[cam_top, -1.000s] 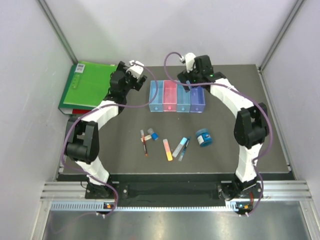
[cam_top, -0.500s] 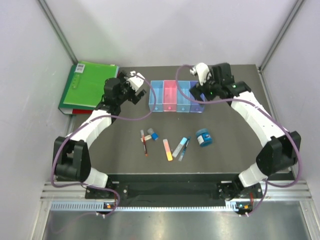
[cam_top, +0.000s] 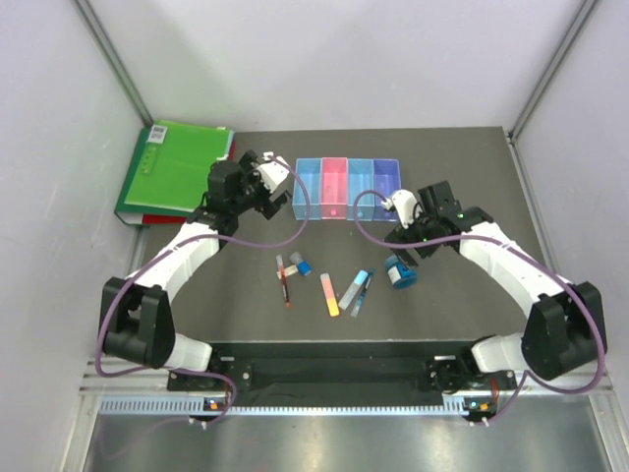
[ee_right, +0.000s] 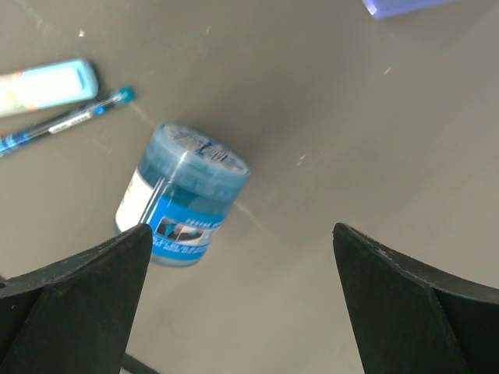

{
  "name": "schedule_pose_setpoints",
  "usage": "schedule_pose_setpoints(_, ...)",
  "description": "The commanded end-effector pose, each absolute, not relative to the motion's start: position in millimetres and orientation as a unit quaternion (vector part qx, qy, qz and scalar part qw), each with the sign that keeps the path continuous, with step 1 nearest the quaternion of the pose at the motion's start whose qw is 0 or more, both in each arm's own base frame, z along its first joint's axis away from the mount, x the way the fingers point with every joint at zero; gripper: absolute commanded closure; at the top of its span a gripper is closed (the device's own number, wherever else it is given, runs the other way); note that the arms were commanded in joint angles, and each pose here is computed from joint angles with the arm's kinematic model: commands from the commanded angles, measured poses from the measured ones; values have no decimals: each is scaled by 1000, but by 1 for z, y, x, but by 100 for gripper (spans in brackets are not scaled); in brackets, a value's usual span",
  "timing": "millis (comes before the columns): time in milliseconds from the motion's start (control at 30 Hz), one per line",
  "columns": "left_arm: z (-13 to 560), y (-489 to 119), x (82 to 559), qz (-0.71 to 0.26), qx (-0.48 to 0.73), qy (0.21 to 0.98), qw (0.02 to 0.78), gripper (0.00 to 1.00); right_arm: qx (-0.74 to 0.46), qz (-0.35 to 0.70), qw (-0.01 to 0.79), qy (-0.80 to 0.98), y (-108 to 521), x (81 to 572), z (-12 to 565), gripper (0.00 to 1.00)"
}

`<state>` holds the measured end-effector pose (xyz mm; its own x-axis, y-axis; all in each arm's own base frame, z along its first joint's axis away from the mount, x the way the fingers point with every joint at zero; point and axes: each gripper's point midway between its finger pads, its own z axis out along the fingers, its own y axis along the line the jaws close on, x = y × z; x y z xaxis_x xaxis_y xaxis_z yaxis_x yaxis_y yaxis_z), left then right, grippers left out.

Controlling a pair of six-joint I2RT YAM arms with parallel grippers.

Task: Sort the stationery into containers
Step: Pick up the stationery from the center of the board.

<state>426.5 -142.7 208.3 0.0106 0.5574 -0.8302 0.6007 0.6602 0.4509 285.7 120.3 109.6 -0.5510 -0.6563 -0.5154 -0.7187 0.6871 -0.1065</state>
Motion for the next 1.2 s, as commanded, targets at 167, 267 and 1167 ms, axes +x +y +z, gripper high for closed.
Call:
schedule_pose_setpoints(167, 232, -150, 423, -18, 425, 677, 600, 1, -382, 100, 266, 879, 129, 257, 102, 0)
schedule_pose_setpoints(267, 234, -152, 426, -16, 428, 675, 601, 1, -389, 117, 263, 875, 137, 253, 103, 0)
schedule_pose_setpoints(1167, 252, -181, 454, -8, 465, 643, 608, 1, -215, 121, 205, 947, 129, 258, 74, 0)
